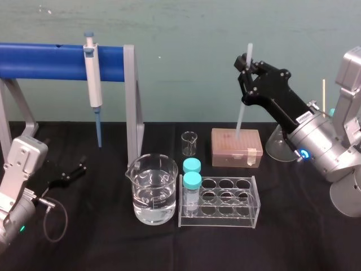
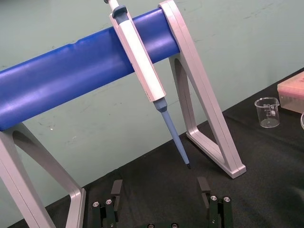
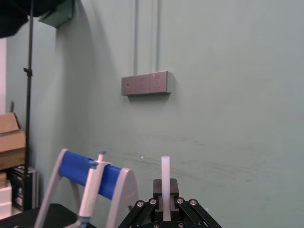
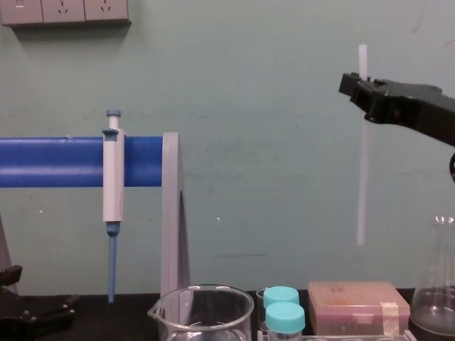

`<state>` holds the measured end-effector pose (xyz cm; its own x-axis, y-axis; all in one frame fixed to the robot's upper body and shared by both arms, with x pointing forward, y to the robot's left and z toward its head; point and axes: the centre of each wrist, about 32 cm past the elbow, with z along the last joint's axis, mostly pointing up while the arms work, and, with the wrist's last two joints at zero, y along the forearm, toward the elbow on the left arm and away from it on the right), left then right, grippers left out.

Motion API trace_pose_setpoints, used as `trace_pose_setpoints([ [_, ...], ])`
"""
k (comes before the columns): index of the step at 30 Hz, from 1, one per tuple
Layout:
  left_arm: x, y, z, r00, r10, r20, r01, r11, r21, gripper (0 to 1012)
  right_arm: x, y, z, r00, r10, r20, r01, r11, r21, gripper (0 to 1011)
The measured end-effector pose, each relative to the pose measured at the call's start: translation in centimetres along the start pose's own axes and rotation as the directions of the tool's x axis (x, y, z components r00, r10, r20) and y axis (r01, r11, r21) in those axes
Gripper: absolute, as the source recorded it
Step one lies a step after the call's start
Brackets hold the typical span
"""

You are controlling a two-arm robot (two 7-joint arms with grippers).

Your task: Pick up the stirring rod with one hand, then place it down.

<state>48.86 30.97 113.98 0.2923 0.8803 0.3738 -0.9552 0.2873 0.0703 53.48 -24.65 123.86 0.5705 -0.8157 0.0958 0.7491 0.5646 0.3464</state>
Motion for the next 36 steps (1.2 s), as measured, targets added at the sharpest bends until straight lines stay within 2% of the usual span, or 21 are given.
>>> trace_pose_setpoints([
  [3,0.0,0.0,0.0,1.0,0.0,0.0,0.0,1.0,0.0,1000,0.48,0.24,0.59,1.0,-0.015,0.016,0.015,1.0,-0.009,70],
  [9,0.0,0.0,0.0,1.0,0.0,0.0,0.0,1.0,0.0,1000,0.86,0.36,0.95,0.999,-0.028,0.031,0.029,0.999,-0.015,71],
  [36,0.0,0.0,0.0,1.0,0.0,0.0,0.0,1.0,0.0,1000,0.38,0.2,0.98,0.999,-0.029,0.032,0.03,0.999,-0.031,71],
])
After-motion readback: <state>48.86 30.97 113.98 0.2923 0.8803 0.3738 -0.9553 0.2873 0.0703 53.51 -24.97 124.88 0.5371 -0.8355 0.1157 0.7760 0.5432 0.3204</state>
